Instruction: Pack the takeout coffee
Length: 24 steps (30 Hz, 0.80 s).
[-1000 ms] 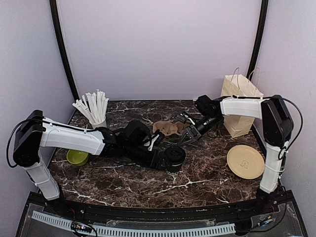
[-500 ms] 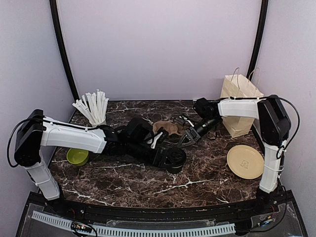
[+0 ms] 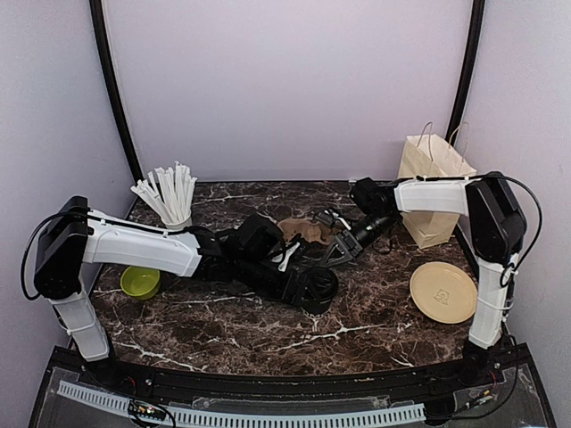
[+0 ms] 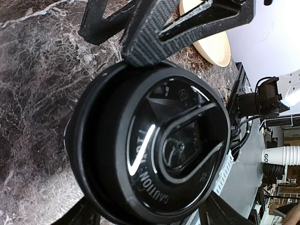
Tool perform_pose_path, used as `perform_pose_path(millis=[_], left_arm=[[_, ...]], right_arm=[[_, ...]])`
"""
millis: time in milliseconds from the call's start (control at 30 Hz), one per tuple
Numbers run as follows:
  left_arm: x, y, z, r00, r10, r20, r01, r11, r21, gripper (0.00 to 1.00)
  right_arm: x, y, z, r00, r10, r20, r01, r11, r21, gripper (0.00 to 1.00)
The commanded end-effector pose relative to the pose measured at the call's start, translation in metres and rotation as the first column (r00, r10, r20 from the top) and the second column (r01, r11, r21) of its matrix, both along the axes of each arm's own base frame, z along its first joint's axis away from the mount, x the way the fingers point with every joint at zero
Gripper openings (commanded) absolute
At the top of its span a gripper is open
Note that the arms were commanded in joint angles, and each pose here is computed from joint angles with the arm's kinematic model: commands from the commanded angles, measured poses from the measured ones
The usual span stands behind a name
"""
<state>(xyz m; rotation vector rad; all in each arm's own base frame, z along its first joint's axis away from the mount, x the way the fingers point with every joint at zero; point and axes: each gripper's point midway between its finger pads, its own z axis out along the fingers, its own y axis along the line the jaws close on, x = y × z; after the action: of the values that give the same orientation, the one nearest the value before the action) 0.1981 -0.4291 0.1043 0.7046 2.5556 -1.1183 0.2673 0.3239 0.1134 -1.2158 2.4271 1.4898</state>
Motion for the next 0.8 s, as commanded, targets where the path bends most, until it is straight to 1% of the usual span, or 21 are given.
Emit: perform_pose_path(millis=[0, 133, 200, 267, 367, 433, 533, 667, 767], left_arm=[[0.004, 0.039, -0.06, 0.997, 0.074, -0.014, -0.068, 0.966, 0.251, 0.71], [-0.004, 0.064, -0.092, 0.995, 0.084, -0.049, -0.057, 0.917, 0.395, 0.69], [-0.007, 0.07, -0.099, 0.995, 0.084, -0.052, -0.055, 0.909, 0.413, 0.69], [-0.006, 0.068, -0.094, 0.996, 0.075, -0.041, -0.053, 0.918, 0.394, 0.69], [-0.001, 0.051, -0.07, 0.999, 0.032, 0.0, -0.03, 0.949, 0.313, 0.69], [0.001, 0.037, -0.047, 0.999, -0.001, 0.034, -0.007, 0.971, 0.237, 0.69], [-0.003, 0.019, -0.009, 0.996, -0.057, 0.074, 0.049, 0.993, 0.111, 0.72], [-0.005, 0.007, 0.03, 0.988, -0.085, 0.127, 0.086, 0.996, -0.005, 0.74], [-0.005, 0.003, 0.05, 0.983, -0.094, 0.158, 0.103, 0.994, -0.048, 0.75]], right_arm=[[-0.006, -0.009, -0.03, 0.999, -0.015, 0.032, 0.019, 0.991, -0.132, 0.42], [-0.007, -0.019, -0.061, 0.999, -0.029, 0.033, 0.037, 0.966, -0.256, 0.42], [-0.009, -0.02, -0.07, 0.999, -0.027, 0.022, 0.032, 0.958, -0.286, 0.41], [-0.008, -0.021, -0.075, 0.999, -0.029, 0.018, 0.033, 0.95, -0.31, 0.41], [-0.004, -0.022, -0.074, 0.999, -0.029, 0.029, 0.037, 0.947, -0.32, 0.4], [-0.002, -0.016, -0.054, 0.999, -0.018, 0.047, 0.03, 0.965, -0.262, 0.4], [0.002, -0.007, -0.008, 0.994, -0.001, 0.109, 0.017, 0.989, -0.147, 0.41], [0.005, -0.004, 0.031, 0.988, 0.008, 0.153, 0.002, 0.998, -0.069, 0.43], [0.006, -0.006, 0.045, 0.987, 0.008, 0.158, -0.001, 0.999, -0.042, 0.44]])
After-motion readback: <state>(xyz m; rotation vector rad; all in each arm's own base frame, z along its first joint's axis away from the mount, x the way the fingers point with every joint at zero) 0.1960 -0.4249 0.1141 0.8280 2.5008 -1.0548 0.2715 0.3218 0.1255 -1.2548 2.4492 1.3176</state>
